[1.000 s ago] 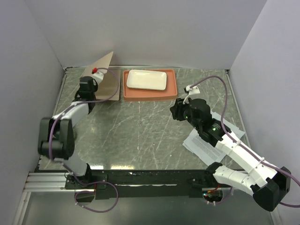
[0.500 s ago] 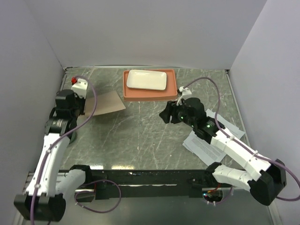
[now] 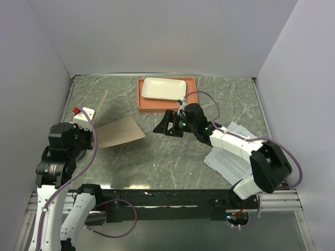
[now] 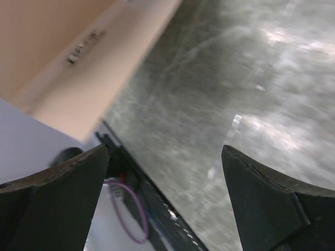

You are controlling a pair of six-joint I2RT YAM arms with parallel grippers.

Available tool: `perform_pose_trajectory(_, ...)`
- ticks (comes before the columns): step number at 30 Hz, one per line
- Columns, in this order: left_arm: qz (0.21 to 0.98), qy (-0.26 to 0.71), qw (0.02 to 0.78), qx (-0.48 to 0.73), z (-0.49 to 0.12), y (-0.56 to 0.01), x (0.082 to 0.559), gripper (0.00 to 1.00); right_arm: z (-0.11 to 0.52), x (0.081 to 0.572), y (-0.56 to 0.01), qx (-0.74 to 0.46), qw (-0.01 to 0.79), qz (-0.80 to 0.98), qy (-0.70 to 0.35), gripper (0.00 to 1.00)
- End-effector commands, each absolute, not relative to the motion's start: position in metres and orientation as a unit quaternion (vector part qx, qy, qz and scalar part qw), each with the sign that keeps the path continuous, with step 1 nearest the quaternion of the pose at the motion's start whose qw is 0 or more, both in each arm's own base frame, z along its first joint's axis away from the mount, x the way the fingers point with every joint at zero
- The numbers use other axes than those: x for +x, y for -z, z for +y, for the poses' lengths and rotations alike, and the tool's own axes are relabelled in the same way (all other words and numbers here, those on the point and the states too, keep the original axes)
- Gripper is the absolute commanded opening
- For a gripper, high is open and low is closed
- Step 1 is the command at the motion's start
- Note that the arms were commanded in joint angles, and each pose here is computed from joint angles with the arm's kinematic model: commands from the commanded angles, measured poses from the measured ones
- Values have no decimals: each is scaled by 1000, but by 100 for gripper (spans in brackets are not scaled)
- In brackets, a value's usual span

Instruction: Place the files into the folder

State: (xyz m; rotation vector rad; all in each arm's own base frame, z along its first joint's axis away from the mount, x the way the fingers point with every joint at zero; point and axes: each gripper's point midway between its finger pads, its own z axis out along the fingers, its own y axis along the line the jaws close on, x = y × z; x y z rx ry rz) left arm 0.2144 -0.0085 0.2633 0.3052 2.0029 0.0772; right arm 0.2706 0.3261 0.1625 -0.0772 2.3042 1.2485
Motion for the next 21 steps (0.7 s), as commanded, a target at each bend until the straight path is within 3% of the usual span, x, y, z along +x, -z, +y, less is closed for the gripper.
perform_pose_trajectory(1, 840, -18, 525, 140, -14, -261, 213, 1, 374, 274, -224, -39, 249, 790, -559, 95)
perform_pose_trajectory(16, 836, -27, 529, 145, -13, -259, 220, 1, 430, 250, -194, -29, 153, 792, -591, 85)
perform_pose_trajectory(21, 835, -24, 530, 147, -14, -259, 221, 1, 439, 259, -193, -19, 149, 791, -593, 71)
